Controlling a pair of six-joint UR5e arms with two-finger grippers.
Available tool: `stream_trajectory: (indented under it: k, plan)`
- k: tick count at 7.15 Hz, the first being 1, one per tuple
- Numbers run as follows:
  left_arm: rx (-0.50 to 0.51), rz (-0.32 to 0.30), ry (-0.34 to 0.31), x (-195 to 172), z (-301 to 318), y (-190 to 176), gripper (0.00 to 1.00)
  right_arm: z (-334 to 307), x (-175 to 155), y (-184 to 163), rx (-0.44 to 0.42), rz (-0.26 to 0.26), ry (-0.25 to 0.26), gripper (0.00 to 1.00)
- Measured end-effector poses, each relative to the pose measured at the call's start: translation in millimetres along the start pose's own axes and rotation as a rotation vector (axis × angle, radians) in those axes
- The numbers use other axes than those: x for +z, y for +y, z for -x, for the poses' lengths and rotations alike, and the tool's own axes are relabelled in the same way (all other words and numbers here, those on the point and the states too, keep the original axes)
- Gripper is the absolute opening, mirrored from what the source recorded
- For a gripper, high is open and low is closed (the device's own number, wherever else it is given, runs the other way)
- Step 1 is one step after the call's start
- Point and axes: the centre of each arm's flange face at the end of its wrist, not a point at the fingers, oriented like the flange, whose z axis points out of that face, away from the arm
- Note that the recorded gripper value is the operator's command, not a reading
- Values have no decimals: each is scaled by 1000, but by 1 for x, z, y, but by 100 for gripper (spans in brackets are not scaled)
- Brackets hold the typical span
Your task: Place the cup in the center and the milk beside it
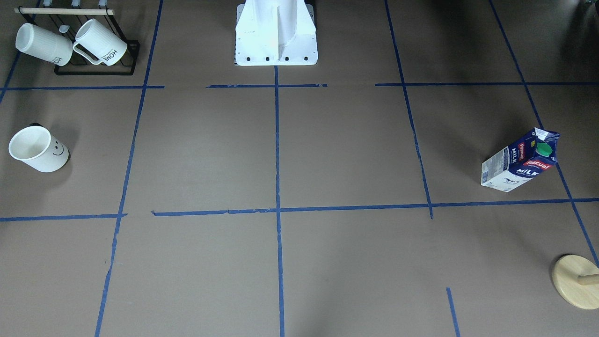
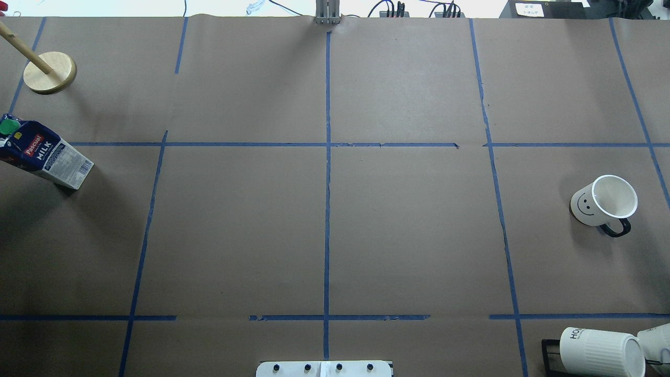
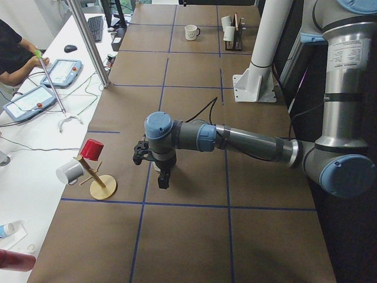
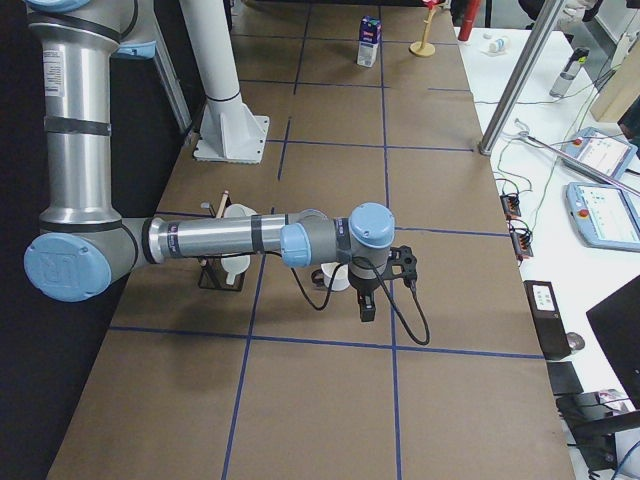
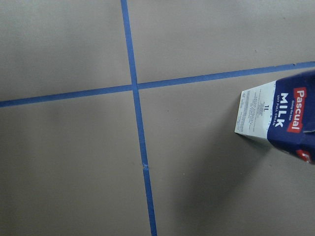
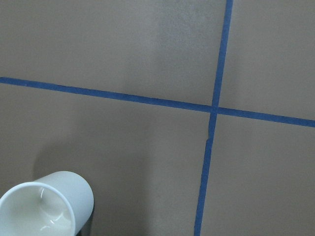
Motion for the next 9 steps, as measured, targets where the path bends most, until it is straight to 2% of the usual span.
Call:
stream_trajectory:
  k: [2, 4, 5, 6, 7, 9]
  plan:
    - [-12, -2, 1, 0, -1, 0, 100, 24, 31, 14, -64, -4, -19, 100]
    - [-11, -6, 2, -1, -2, 0, 100, 64, 73, 31, -10, -13, -50, 100]
    - [-11, -7, 2, -2, -2, -1, 100, 84, 97, 35, 37, -5, -46, 95]
    - [-12, -7, 3, -2, -3, -1, 100, 93, 115, 38, 53, 0, -34, 32]
    - [-12, -8, 3, -2, -3, -1, 100, 98, 125, 41, 52, 3, -30, 3]
    - [-12, -8, 3, -2, -3, -1, 100, 104, 130, 42, 42, 8, -35, 0]
